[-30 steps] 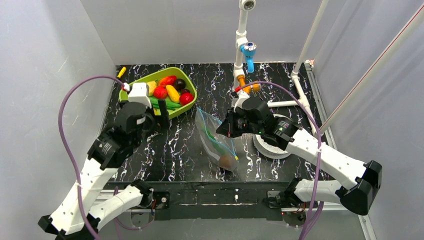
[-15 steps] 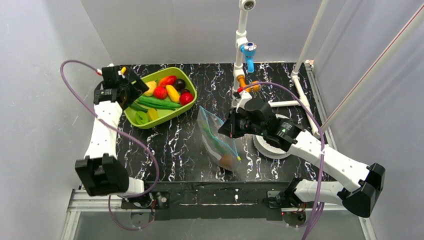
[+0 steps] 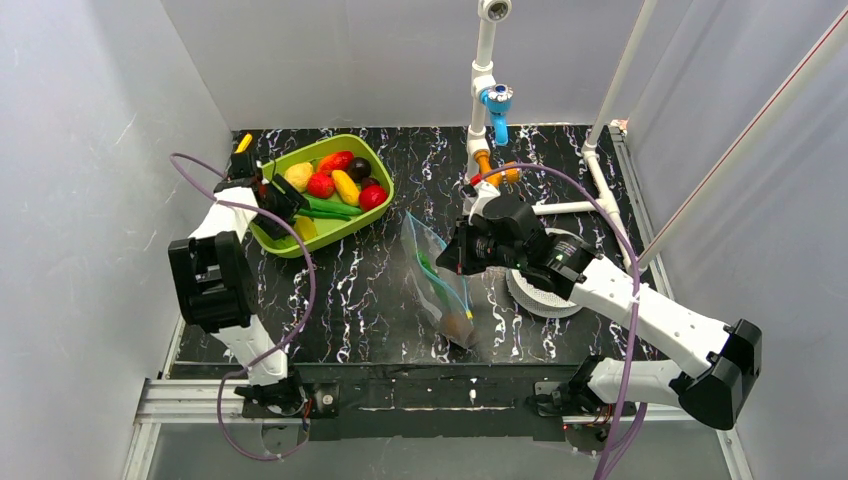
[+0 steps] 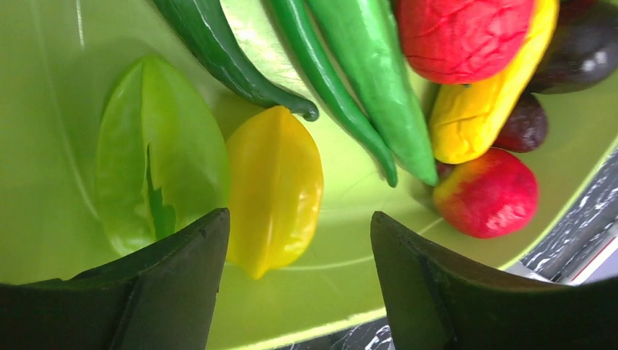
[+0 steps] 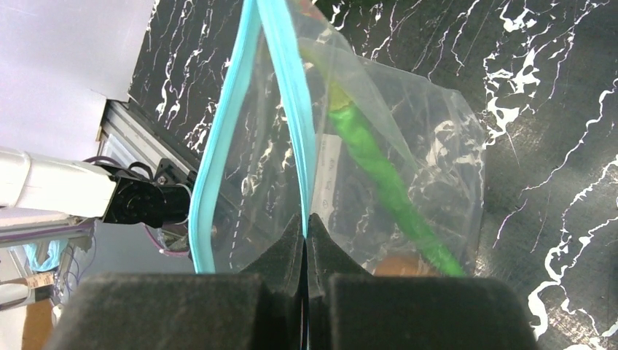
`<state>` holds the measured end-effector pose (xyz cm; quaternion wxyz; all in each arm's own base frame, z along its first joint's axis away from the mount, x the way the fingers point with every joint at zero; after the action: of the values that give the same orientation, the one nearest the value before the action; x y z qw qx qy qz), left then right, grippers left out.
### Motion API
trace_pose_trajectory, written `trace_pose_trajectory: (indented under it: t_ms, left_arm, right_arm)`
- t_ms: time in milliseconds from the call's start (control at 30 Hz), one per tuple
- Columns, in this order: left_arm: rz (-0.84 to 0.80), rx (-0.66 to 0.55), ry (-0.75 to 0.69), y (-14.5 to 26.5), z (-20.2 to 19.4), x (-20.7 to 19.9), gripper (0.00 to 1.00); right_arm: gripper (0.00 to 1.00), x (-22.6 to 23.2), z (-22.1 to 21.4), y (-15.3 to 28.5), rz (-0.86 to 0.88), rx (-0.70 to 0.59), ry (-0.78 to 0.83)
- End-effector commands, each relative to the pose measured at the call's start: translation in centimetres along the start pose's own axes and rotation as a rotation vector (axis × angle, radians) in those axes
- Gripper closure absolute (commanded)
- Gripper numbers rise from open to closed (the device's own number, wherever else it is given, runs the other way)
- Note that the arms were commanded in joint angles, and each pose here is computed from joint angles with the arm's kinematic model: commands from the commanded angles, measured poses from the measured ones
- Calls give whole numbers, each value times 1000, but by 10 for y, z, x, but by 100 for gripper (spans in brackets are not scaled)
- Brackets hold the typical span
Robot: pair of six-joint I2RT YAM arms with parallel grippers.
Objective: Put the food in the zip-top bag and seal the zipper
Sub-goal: Pick up the fake fruit from the bin.
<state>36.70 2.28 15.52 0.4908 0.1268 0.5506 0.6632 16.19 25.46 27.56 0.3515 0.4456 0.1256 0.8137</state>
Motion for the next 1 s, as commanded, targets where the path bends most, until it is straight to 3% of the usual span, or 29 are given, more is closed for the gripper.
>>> trace_pose_trajectory:
  t_ms: [0,167,367,567,833,967]
  left_arm:
    - [-27,77,28,-10,-5,0,34]
    - [19,90,26,-21,-8,5,37]
    - [-14,167,9,-40,-20,-1,32]
    - [-8,177,-38,-44,-29,-11,33]
    - [-8,134,-66,-37,-22,-13,59]
    - [-67,102,-69,-26,-21,-20,65]
  right_arm:
    - [99,9,11,1,27,-25,8]
    - [99,10,11,5,30,-23,1]
    - [99,13,13,5,34,-25,-1]
    - [99,14,12,6,40,-16,-8]
    - [99,15,13,6,38,-9,-10]
    - [99,15,12,4,41,1,-17]
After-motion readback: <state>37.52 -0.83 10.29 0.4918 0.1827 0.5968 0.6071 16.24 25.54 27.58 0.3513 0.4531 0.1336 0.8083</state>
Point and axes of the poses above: each gripper's point midway between its finger pads, its own y axis back along the fingers, its own x axis along the line the jaws close on, z = x × y, the point moved 7 cm from there along y, back along the fingers, and after that the axes turned 9 degrees about -y, right-handed, at the moved point
